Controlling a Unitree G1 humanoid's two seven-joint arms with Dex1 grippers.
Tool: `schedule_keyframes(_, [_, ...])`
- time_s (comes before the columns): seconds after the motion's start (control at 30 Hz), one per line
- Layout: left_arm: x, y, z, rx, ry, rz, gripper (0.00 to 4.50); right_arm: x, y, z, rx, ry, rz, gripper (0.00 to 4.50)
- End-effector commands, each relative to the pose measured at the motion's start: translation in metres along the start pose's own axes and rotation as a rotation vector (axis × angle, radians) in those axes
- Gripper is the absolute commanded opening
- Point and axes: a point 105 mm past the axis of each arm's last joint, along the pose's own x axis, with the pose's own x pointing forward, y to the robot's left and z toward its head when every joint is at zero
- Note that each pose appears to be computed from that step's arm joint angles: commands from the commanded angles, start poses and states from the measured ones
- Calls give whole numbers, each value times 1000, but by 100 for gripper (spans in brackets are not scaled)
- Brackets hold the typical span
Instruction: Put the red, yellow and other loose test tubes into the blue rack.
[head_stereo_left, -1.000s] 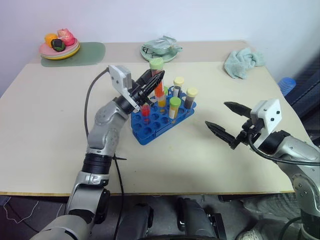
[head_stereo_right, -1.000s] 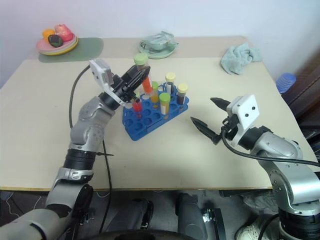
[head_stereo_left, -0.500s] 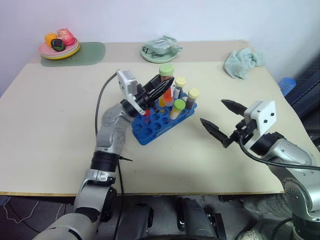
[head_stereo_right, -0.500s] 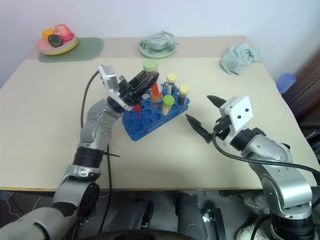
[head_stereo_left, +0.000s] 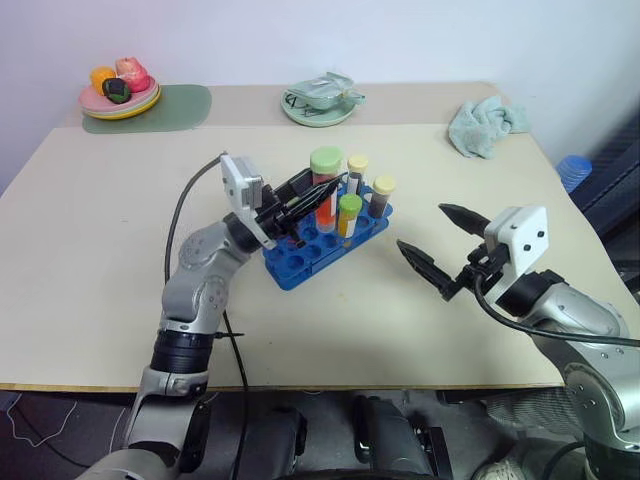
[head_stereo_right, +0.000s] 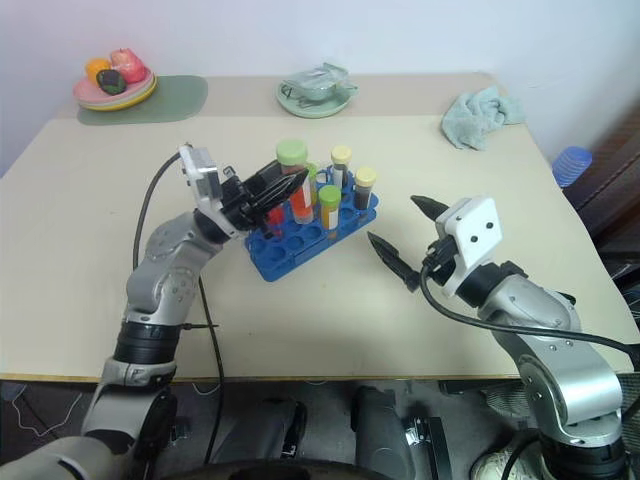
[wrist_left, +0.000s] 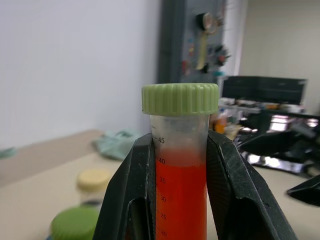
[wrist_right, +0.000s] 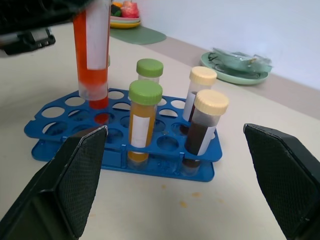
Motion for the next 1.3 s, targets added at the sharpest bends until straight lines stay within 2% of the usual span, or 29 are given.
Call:
schedule_keyframes(0.03, [-1, -7, 10, 40, -36, 21, 76, -3, 6, 12, -16, -42, 5, 450])
schedule_keyframes(0.7, [-25, -3, -25, 80, 74, 105, 76, -6, 15, 9, 24, -24, 4, 450])
schedule_keyframes(1.0, [-20, 2, -38, 51, 80, 93, 76, -3, 17, 8, 29, -37, -5, 450])
schedule_keyframes(1.3, [-30, 5, -49, 8, 125, 43, 76, -3, 16, 8, 25, -49, -23, 450])
